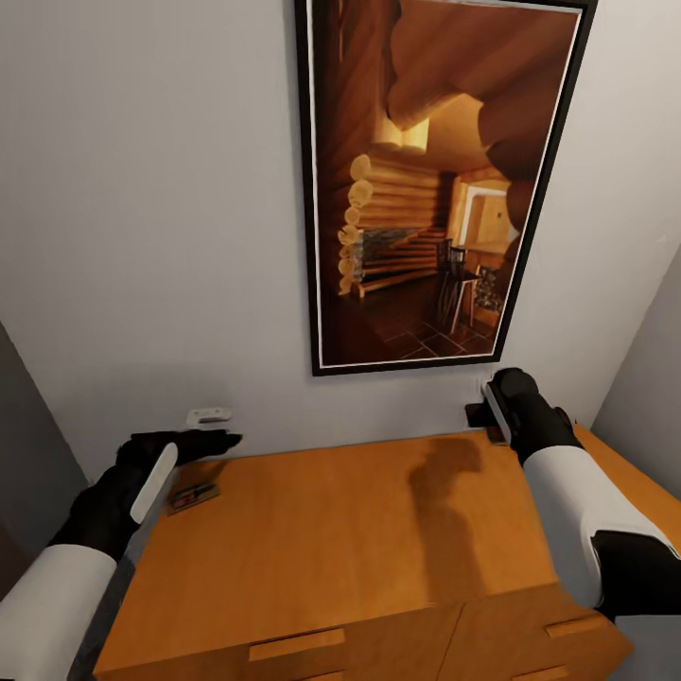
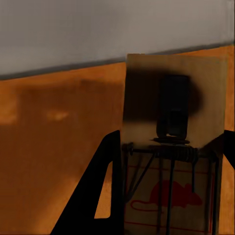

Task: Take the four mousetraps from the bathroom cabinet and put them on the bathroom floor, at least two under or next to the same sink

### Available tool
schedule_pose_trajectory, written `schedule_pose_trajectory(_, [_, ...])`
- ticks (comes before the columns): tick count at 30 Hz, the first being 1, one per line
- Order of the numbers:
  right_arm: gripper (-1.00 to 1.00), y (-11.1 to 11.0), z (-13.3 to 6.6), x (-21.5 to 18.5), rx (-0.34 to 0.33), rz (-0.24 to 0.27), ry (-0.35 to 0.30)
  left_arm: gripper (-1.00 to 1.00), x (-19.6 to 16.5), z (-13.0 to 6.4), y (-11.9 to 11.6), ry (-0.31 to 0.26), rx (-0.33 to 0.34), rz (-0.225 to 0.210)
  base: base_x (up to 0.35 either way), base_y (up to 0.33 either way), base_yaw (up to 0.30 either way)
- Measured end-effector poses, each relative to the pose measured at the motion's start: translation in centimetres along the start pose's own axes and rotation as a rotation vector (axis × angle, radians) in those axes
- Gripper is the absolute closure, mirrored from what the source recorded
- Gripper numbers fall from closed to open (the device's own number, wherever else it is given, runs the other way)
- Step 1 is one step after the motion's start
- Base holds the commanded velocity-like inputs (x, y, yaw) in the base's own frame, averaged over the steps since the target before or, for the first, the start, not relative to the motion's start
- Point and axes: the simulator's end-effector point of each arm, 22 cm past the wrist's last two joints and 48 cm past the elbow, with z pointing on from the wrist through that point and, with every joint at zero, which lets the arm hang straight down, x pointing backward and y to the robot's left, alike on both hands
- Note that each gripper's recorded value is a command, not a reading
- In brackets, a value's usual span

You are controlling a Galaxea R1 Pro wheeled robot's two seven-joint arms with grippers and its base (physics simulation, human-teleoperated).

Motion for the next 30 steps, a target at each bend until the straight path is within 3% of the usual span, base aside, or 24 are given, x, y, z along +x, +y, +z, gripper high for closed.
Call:
schedule_pose_trajectory(1, [1.0, -1.3, 0.1, 0.1, 0.01, 0.011, 0.002, -1.0, 0.0, -0.2, 0.6, 0.002, 0.012, 0.007, 0.0, 0.0, 0.0])
schedule_pose_trajectory(7, [1.0, -3.7, 0.1, 0.2, 0.024, 0.043, 0.001, -1.0, -0.2, -0.9, 3.5, 0.006, 0.005, 0.028, 0.0, 0.0, 0.0])
schedule_pose_trajectory(16, [1.0, -4.7, 0.0, 0.1, 0.035, 0.051, -0.005, -1.0, -0.3, -2.2, 9.0, 0.014, -0.074, 0.057, 0.0, 0.0, 0.0])
schedule_pose_trajectory(22, [1.0, -4.8, 0.0, 0.0, 0.039, 0.045, -0.007, -1.0, -0.5, -3.0, 11.5, 0.019, -0.123, 0.116, 0.0, 0.0, 0.0])
schedule_pose_trajectory(25, [1.0, -4.7, 0.0, 0.0, 0.04, 0.042, -0.007, -1.0, -0.4, -3.2, 11.2, 0.028, -0.081, 0.144, 0.0, 0.0, 0.0])
schedule_pose_trajectory(30, [1.0, -4.6, 0.0, 0.0, 0.039, 0.041, -0.007, -1.0, 0.2, -3.7, 9.4, 0.054, 0.052, 0.19, 0.0, 0.0, 0.0])
